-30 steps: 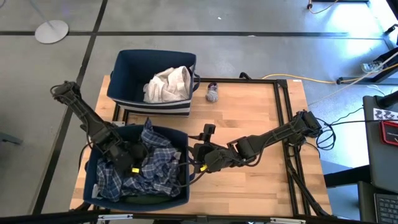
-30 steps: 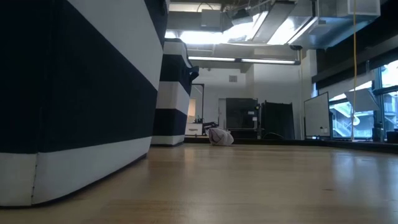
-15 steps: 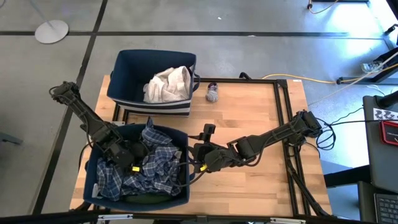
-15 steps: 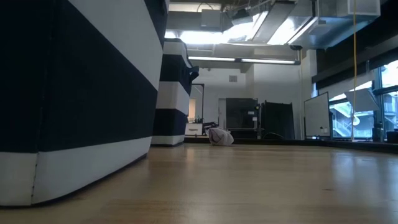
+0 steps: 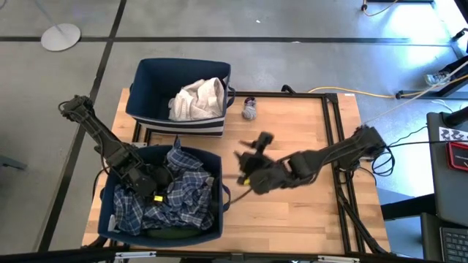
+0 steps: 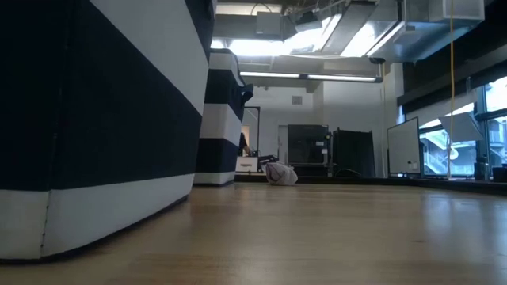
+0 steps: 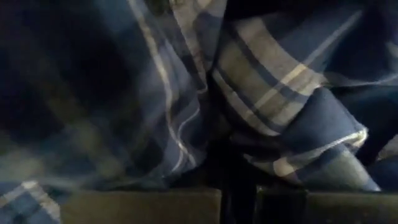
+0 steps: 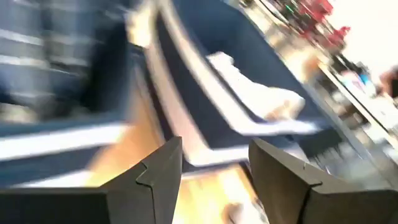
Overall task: Sort clothes
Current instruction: Put the blue checkered long sleeve into the bottom blue laundry organizer
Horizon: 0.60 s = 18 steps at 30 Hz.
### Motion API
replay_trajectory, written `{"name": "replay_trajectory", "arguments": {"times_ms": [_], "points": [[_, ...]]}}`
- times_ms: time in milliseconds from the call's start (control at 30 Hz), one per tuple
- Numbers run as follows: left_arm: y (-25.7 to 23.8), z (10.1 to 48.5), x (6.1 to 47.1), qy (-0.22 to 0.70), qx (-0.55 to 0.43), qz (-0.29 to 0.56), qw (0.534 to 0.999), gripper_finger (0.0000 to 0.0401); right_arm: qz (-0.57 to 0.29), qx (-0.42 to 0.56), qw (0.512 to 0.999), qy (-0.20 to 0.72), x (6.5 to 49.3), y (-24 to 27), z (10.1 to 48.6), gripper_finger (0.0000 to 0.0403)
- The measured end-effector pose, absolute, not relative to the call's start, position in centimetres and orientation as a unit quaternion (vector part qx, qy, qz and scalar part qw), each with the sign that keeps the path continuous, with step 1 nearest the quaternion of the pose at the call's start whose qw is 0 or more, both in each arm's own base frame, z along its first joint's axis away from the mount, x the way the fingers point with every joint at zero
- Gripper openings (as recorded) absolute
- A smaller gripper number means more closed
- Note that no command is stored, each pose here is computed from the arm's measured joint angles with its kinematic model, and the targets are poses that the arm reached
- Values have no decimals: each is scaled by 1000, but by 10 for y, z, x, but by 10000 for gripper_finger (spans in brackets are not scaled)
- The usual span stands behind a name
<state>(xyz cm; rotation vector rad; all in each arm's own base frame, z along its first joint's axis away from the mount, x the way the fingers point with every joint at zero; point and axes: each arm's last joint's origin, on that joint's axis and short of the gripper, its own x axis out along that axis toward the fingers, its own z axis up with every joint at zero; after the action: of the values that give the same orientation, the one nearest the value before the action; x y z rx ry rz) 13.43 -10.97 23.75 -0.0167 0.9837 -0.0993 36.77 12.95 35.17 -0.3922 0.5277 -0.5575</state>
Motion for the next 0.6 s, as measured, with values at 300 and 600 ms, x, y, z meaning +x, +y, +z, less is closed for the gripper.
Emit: {"name": "replay_trajectory", "arguments": {"times_ms": [300,600], "points": [[-111,242,140,423,40,-51,904,4,-408,-110,818,390,330,50,334,186],[-105,240,141,442,8,-21,897,64,-430,-7,766,478,332,-38,238,186]]}}
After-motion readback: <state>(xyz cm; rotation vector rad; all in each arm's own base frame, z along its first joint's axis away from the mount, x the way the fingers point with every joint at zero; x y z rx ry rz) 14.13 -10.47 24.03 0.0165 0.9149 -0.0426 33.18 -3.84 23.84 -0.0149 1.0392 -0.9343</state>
